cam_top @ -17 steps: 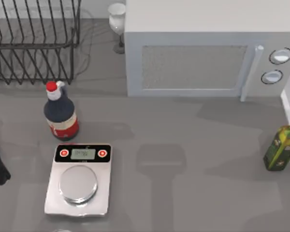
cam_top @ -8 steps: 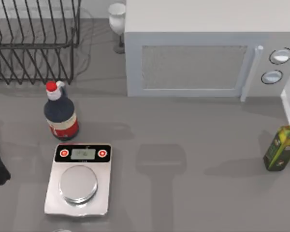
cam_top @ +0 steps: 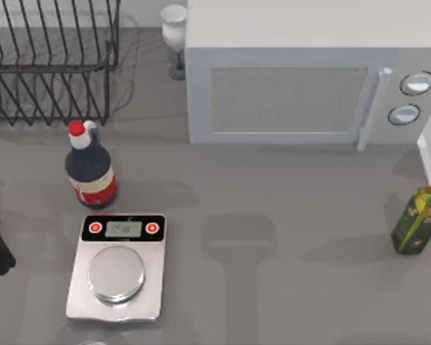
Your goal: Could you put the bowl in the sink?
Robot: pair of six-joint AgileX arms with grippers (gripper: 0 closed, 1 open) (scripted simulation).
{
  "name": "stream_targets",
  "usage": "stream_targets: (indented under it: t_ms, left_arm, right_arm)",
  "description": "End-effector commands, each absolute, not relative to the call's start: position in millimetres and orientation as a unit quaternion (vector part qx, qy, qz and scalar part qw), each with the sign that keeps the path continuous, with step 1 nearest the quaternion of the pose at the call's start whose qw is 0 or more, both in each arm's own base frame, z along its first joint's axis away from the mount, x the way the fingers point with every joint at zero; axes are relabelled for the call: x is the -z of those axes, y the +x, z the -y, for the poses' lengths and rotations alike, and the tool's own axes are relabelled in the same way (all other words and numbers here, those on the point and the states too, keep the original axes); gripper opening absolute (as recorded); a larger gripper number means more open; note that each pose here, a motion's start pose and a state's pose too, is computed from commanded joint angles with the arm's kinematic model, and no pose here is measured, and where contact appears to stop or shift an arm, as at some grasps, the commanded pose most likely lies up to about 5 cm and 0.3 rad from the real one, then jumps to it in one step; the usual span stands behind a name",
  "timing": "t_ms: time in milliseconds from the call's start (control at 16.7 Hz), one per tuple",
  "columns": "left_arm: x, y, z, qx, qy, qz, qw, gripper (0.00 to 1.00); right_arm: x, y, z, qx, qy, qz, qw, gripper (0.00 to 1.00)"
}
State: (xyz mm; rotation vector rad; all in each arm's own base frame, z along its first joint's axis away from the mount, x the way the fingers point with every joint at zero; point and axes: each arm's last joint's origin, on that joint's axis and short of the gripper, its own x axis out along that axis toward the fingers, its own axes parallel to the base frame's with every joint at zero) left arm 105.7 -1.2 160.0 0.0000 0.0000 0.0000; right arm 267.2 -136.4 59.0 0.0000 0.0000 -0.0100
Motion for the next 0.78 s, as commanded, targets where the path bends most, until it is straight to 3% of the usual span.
stream_targets:
  t_ms: [240, 780]
  left_arm:
    - [-160.0, 105.7, 1.2, 0.000, 0.000, 0.000, 1.000, 1.00]
    - [-160.0, 105.7, 1.2, 0.000, 0.000, 0.000, 1.000, 1.00]
  right_arm:
    - [-59.0, 267.2, 136.4, 0.005, 0.000, 0.000, 1.000, 0.00]
    - [-59.0, 267.2, 136.4, 0.005, 0.000, 0.000, 1.000, 0.68]
